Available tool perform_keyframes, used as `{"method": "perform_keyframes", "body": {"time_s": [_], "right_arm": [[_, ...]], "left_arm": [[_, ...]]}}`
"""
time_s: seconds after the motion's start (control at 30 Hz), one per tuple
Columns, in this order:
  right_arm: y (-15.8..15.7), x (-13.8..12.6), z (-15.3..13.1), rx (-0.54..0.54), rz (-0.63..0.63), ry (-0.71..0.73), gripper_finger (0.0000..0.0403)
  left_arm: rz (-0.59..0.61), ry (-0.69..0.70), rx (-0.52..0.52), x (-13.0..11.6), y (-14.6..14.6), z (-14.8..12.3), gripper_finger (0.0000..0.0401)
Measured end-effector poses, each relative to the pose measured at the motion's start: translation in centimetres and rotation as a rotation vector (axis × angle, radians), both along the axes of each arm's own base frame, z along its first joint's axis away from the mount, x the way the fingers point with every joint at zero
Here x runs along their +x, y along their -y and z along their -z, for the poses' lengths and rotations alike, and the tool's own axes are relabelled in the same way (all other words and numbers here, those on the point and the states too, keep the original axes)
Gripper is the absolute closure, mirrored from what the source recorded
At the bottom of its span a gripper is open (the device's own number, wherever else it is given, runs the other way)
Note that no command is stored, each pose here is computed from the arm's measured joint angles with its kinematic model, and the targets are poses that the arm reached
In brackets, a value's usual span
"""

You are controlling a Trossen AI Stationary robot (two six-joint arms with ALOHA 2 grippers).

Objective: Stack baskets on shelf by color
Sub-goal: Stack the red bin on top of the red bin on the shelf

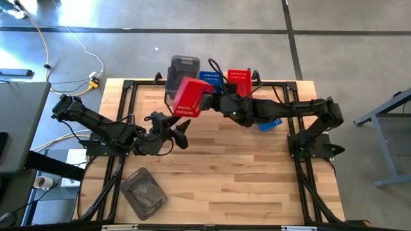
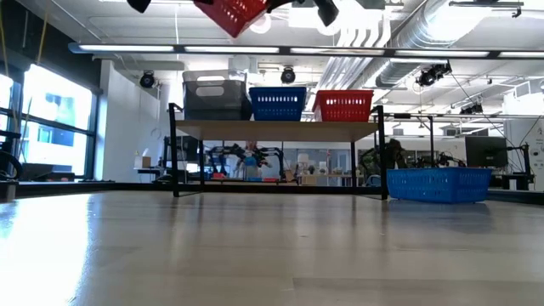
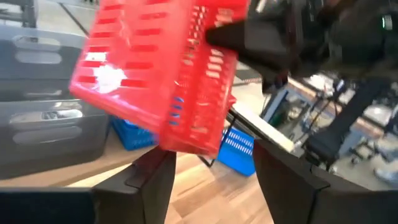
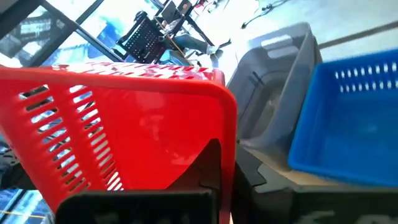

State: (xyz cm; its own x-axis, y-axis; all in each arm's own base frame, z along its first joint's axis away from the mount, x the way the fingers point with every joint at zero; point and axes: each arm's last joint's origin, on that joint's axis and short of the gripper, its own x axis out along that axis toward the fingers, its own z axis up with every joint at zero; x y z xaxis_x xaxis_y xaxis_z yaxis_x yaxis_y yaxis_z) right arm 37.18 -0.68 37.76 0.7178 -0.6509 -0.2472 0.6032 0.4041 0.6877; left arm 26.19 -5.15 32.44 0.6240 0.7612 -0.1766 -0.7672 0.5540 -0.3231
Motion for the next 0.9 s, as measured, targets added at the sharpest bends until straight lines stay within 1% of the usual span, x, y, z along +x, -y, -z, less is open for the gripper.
{"method": "perform_keyframes", "body": {"time_s": [0.1,0.2,0.37,0.5,0.67,0.9], "right_arm": [[0.6,-0.1,-0.8,-0.030,-0.004,-0.025,0.0402],[1.4,-0.3,-1.5,-0.055,-0.001,-0.057,0.0402],[2.4,-0.9,-2.5,-0.097,0.004,-0.155,0.0402],[3.4,-1.7,-3.6,-0.110,-0.017,-0.246,0.0402],[5.0,-3.3,-5.6,-0.137,-0.038,-0.362,0.0402],[7.8,-6.1,-8.2,-0.136,-0.071,-0.491,0.0403]], "left_arm": [[0.037,-0.050,0.027,0.1,0.1,0.0,0.0194],[0.049,-0.063,0.034,0.1,0.1,0.0,0.0196],[0.056,-0.105,0.070,0.1,0.1,0.1,0.0198],[0.061,-0.128,0.091,0.0,0.0,0.0,0.0199],[0.056,-0.128,0.092,0.0,-0.1,-0.1,0.0199],[0.054,-0.145,0.094,0.1,-0.7,-0.1,0.0200]]}}
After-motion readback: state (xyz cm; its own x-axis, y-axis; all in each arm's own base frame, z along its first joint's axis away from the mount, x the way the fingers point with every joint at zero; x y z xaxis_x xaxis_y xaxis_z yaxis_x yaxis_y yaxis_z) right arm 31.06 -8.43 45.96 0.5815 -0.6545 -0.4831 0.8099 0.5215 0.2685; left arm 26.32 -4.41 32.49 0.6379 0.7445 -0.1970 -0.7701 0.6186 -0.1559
